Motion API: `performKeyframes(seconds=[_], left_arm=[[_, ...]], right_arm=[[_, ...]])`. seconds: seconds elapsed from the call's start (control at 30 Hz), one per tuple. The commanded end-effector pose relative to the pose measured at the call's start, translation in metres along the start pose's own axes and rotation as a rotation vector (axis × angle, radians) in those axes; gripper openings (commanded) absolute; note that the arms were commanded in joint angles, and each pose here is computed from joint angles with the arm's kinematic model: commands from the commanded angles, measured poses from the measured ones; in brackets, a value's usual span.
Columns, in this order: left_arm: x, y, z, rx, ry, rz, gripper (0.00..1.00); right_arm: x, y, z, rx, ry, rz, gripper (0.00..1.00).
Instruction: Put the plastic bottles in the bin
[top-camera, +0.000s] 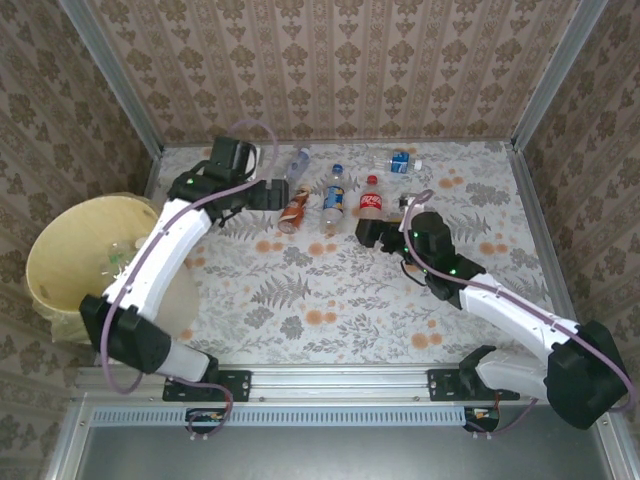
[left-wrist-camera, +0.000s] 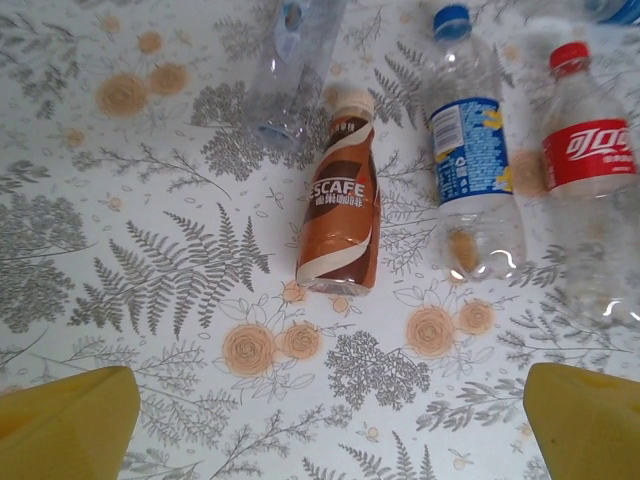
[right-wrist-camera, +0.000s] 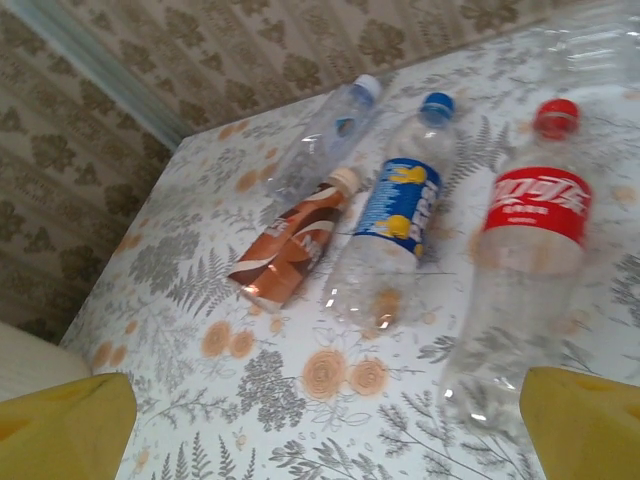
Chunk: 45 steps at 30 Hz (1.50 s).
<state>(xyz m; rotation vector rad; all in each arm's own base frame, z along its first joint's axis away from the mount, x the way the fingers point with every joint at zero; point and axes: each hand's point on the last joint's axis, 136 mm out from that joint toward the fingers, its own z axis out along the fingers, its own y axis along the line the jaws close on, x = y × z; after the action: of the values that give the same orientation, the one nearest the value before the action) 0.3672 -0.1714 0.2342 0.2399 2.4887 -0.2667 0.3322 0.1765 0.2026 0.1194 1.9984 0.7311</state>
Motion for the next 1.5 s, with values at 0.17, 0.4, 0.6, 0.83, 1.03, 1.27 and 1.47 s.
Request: performKeyframes(seconds=[0.17, 0.4, 0.6, 0.83, 1.03, 1.27, 1.47], left_arm=[[0.009, -0.015, 0.083, 0.055, 0.11, 0.06, 1.0], [0.02, -0.008, 0.143, 0.008, 0.194, 0.063, 1.0], [0.025, -0.009, 0.172, 0.011, 0.2, 0.068, 1.0], [0.026, -0.008, 0.194, 0.007, 0.227, 0.104, 0.9], [0.034, -0.023, 0.206, 0.0, 0.254, 0.136, 0.85], [0.04, -0.021, 0.215, -0.034, 0.277, 0.129, 0.8], [0.045, -0.014, 0.215, -0.069, 0.286, 0.129, 0.78]], right_arm=[[0.006, -0.014, -0.014, 0.002, 0.012, 0.088, 1.0], [0.008, -0.017, -0.016, 0.011, 0.017, 0.093, 1.0], [0.007, -0.019, -0.016, 0.016, 0.015, 0.093, 1.0], [0.008, -0.02, -0.015, 0.021, 0.022, 0.094, 1.0], [0.008, -0.022, -0.016, 0.028, 0.023, 0.095, 1.0], [0.01, -0.025, -0.016, 0.036, 0.024, 0.098, 1.0], [0.011, -0.027, -0.016, 0.04, 0.026, 0.1, 1.0]])
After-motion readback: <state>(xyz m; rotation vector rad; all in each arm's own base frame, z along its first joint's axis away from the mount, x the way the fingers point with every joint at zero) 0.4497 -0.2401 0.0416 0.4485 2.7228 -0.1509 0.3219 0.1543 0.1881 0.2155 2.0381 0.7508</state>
